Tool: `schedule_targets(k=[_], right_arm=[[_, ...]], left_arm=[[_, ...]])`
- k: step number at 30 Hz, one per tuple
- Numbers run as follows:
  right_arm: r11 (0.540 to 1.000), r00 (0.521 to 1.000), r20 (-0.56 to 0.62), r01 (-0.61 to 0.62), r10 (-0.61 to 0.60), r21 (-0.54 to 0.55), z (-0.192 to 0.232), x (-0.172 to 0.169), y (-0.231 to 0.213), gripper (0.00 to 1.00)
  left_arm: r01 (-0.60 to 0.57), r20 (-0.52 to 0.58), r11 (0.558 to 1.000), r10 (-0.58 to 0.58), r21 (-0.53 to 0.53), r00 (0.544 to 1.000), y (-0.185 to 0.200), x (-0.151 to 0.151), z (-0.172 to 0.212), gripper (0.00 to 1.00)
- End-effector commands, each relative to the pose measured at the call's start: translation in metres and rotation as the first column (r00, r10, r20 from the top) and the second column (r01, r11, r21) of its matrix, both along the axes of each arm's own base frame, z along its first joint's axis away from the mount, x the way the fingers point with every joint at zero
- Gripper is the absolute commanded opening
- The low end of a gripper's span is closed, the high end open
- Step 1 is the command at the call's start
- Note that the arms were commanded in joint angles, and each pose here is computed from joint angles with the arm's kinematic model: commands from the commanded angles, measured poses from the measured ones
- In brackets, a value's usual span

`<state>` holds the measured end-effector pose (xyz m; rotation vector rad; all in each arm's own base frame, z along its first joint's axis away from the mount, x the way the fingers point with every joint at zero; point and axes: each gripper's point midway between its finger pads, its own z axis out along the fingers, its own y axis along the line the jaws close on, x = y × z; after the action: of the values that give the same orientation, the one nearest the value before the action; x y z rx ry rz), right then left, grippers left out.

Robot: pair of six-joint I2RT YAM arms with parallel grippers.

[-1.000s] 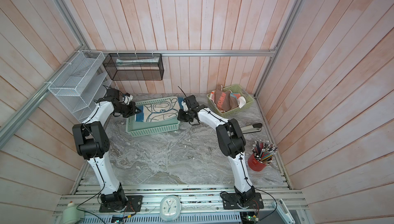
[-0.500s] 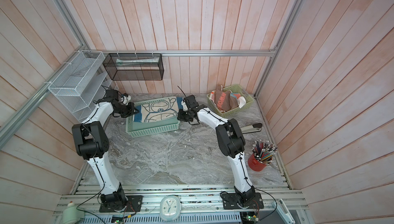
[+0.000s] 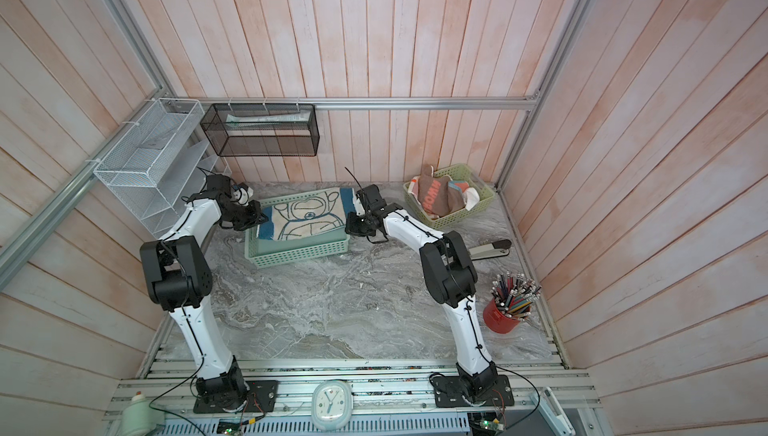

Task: Fold and stack the towels
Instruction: 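Lower the towel into the mint-green basket with both grippers, laying it flat, then open both grippers and raise them off the towel in the basket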

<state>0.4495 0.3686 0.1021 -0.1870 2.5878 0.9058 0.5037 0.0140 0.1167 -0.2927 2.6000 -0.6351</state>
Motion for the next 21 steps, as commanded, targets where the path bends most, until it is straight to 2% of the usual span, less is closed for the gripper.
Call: schedule_targets(k=[1, 16, 20, 21], right_arm=[[0.996, 1.0, -0.007, 0.013, -0.014, -0.09, -0.022, 0.001, -0.009, 0.0], [0.995, 1.0, 0.012, 0.022, -0.021, -0.098, -0.024, 0.006, -0.007, 0.0], [0.995, 0.999, 0.03, 0.023, -0.02, -0.097, -0.017, 0.01, -0.005, 0.0], [0.995, 0.999, 0.036, 0.022, -0.018, -0.097, -0.015, 0.011, -0.004, 0.05]], left_arm=[[-0.044, -0.062, 0.999, 0.046, 0.03, 0.997, 0.014, -0.009, -0.016, 0.0], [-0.084, -0.098, 0.994, 0.091, 0.074, 0.991, 0.024, -0.01, -0.017, 0.0], [-0.121, -0.085, 0.981, 0.135, 0.148, 0.987, 0.037, -0.014, 0.001, 0.27], [-0.134, -0.076, 0.976, 0.149, 0.173, 0.986, 0.041, -0.015, 0.007, 0.31]])
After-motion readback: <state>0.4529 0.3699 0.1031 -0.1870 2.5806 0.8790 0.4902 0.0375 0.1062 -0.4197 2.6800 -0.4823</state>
